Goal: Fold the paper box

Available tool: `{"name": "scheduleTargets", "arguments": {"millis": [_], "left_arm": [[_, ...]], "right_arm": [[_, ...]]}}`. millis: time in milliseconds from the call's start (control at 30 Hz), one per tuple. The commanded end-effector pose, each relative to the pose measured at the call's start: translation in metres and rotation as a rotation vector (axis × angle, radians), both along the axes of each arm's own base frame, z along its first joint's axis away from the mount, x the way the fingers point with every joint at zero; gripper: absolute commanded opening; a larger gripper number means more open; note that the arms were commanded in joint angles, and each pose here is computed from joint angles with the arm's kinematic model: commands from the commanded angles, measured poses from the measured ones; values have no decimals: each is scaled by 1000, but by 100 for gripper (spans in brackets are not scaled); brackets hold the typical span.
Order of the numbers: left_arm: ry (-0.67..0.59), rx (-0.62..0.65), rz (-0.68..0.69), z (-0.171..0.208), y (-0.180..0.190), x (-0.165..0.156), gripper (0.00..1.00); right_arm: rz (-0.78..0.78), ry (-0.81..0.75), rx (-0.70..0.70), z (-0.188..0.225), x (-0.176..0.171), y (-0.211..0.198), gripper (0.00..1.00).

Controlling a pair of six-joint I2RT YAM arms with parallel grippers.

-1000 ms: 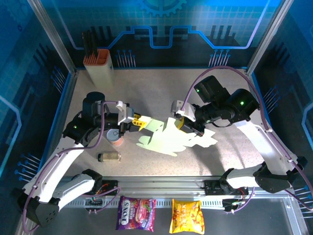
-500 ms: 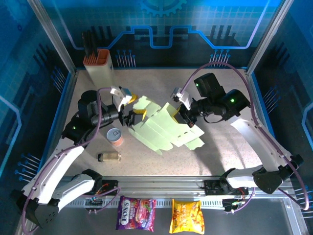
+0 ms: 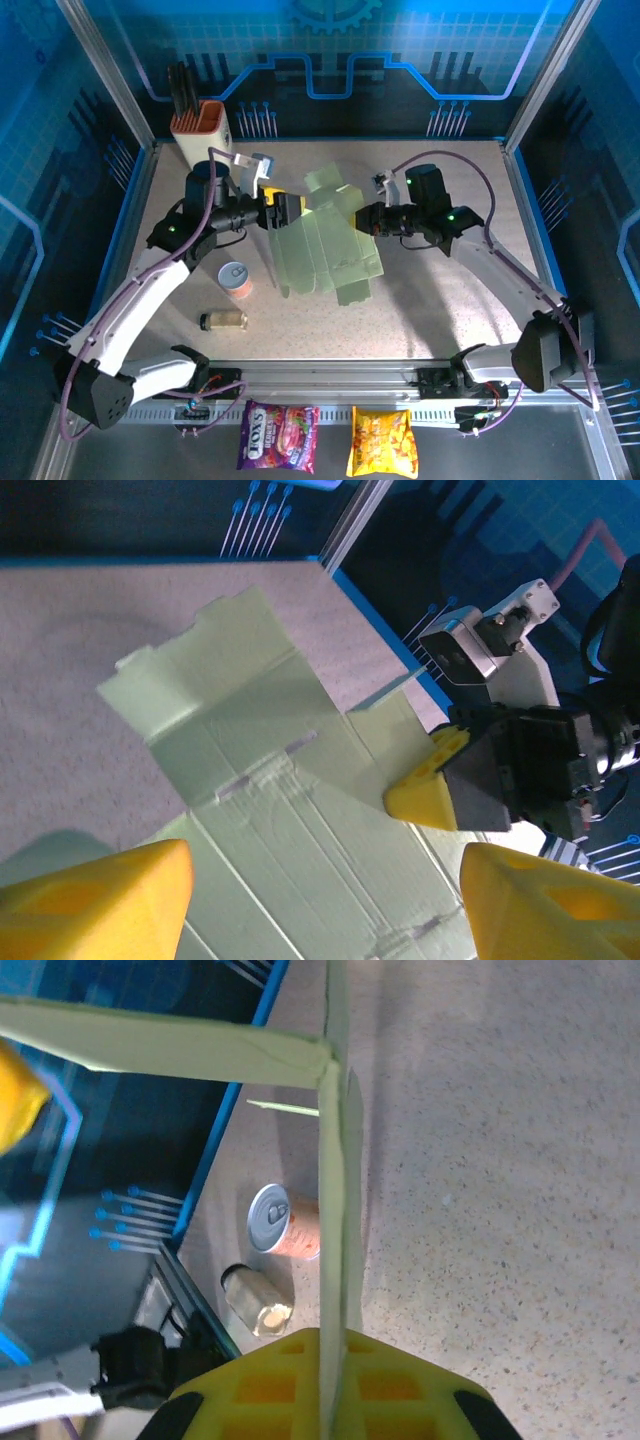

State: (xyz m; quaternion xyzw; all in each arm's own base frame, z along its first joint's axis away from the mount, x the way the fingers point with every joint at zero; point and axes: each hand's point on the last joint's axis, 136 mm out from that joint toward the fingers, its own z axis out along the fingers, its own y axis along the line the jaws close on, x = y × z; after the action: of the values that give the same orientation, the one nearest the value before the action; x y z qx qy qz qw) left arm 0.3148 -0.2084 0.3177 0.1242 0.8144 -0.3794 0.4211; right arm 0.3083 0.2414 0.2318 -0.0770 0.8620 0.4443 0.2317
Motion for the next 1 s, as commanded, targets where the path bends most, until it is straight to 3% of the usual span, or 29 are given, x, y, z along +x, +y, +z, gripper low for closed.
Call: {"name": "scheduleTargets", "arguments": {"millis": [0,167,433,733,967], "left_arm": [[138,-61,31,-28,-4,5,71],[280,-63,19,-75,-14,7,70],[458,2,50,-151,-17,-1,63],[629,53,62,-222,-18,-24,44],[716,75,56,-258,-18,-41,37]], "right_arm": [[-84,97,91,-14,18,-2,0],[-72,221,42,-62,16,-9,0],[-58,251,-142,-108,8,-28,0],[-55,253,-384,-129,3,-46,0],[-29,219,-604,-134,0,-51,0]]}}
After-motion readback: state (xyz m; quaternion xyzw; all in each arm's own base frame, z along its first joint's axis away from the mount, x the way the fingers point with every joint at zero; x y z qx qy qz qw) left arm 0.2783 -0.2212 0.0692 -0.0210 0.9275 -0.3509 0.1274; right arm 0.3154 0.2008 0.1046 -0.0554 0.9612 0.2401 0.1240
